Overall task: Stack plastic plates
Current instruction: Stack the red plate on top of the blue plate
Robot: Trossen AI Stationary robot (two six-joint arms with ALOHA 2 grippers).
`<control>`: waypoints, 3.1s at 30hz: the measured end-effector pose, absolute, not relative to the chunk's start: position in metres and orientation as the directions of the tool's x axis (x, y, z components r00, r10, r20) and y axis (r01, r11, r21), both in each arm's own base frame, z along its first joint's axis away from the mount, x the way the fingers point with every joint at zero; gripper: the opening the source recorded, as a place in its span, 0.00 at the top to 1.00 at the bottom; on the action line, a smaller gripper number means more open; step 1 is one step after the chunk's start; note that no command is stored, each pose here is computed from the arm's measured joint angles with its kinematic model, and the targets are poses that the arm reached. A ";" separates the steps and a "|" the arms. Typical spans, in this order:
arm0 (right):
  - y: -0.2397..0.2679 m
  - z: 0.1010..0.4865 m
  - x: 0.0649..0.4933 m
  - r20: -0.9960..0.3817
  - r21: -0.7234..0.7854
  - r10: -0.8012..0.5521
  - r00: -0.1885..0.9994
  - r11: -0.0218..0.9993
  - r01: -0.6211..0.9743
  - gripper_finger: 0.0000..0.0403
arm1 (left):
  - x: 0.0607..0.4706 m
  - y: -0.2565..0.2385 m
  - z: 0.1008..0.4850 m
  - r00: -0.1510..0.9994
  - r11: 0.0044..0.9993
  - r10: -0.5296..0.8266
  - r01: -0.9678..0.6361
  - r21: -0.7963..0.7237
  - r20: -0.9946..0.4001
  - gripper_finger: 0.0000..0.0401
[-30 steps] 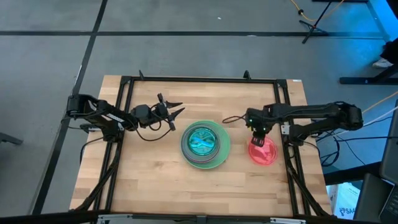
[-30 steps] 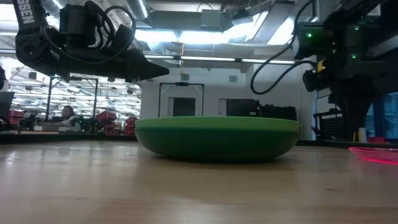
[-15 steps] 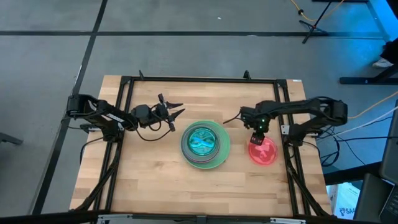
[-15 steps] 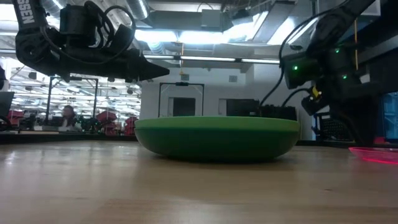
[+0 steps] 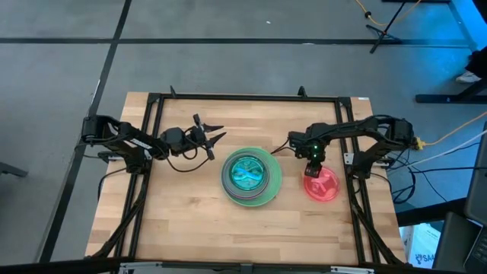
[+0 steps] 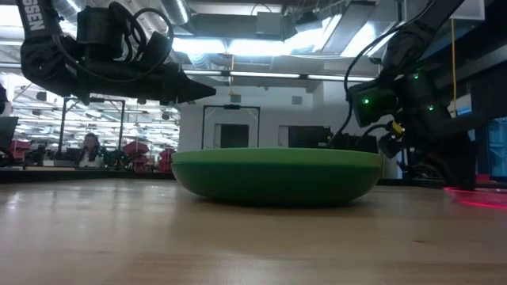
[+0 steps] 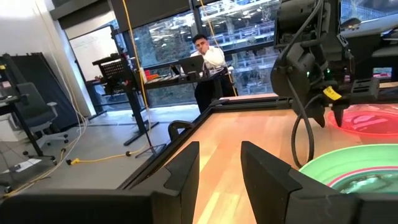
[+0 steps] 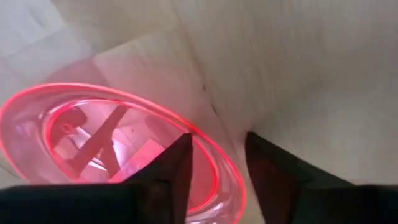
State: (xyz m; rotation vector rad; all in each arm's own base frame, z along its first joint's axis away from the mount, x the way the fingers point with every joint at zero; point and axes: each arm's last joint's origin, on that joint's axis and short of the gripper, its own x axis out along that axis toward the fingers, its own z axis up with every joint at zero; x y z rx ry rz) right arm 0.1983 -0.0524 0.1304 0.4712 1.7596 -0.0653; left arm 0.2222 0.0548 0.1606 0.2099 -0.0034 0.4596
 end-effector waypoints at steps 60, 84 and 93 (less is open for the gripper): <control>-0.052 0.255 0.224 -0.825 0.500 0.379 0.418 0.834 0.232 1.00 | 0.222 0.055 0.160 0.897 0.876 0.440 -0.439 0.202 0.043 0.72; -0.054 0.224 0.307 -0.701 0.390 0.191 0.687 0.909 0.146 1.00 | 0.222 0.055 0.160 0.897 0.875 0.440 -0.439 0.204 0.043 0.72; -0.056 0.199 0.319 -0.729 0.421 0.233 0.643 0.894 0.153 0.99 | 0.222 0.055 0.160 0.897 0.875 0.440 -0.438 0.208 0.040 0.72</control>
